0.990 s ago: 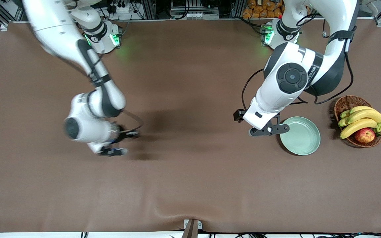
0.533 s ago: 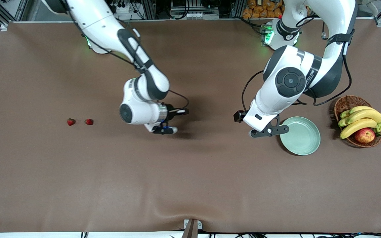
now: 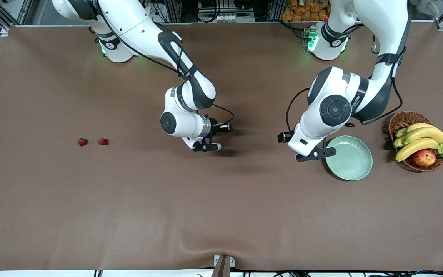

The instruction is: Collect all strawberries into plate

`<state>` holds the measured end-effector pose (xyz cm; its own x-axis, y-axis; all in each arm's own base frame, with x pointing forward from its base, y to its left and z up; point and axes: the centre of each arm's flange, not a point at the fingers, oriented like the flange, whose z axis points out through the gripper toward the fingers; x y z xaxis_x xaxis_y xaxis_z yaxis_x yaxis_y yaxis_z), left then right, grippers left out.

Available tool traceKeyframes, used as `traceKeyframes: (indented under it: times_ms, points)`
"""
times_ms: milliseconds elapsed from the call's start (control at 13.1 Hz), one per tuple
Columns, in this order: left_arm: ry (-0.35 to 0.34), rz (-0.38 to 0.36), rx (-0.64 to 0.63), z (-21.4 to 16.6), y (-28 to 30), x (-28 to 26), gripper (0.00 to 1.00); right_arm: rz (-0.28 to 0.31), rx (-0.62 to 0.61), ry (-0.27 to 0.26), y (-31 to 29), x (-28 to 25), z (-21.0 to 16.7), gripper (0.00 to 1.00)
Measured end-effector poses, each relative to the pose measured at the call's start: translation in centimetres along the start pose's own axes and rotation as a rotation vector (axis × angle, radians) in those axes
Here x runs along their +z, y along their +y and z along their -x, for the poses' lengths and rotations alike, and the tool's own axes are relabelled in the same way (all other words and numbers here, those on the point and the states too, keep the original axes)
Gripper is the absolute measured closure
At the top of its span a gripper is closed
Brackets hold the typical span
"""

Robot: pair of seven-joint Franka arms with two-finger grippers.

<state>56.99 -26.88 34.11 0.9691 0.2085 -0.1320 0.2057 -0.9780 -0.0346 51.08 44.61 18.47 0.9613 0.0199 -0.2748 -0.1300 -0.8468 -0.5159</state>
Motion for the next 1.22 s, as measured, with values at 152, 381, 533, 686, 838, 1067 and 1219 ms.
traceKeyframes:
  times_ms: [152, 381, 533, 686, 838, 1067, 1219]
  points:
    - [0.005, 0.003, -0.063, 0.7, 0.0, 1.7, 0.0, -0.004, 0.007, 0.013, 0.3, -0.8, -0.7, 0.28]
    - [0.01, 0.006, -0.146, 2.0, 1.3, 2.6, 0.0, -0.017, 0.03, 0.038, 1.2, -2.7, -2.3, 0.03]
    - [0.026, 0.02, -0.205, 3.3, 3.4, 3.1, 0.0, -0.021, 0.071, 0.059, 3.7, -5.5, -4.4, 0.02]
    - [0.048, 0.05, -0.266, 4.8, 6.3, 4.0, 0.0, 0.024, 0.099, 0.076, 8.5, -9.5, -7.3, 0.0]
    - [0.059, 0.075, -0.328, 6.5, 10.5, 4.9, 0.0, 0.106, 0.113, 0.046, 14.5, -14.6, -9.5, 0.0]
    - [0.055, 0.088, -0.338, 7.9, 16.0, 7.3, 0.03, 0.265, 0.104, -0.017, 23.9, -22.6, -10.6, 0.0]
    - [0.064, 0.108, -0.322, 7.9, 17.9, 9.6, 0.19, 0.345, 0.06, -0.076, 28.0, -25.5, -10.2, 0.0]
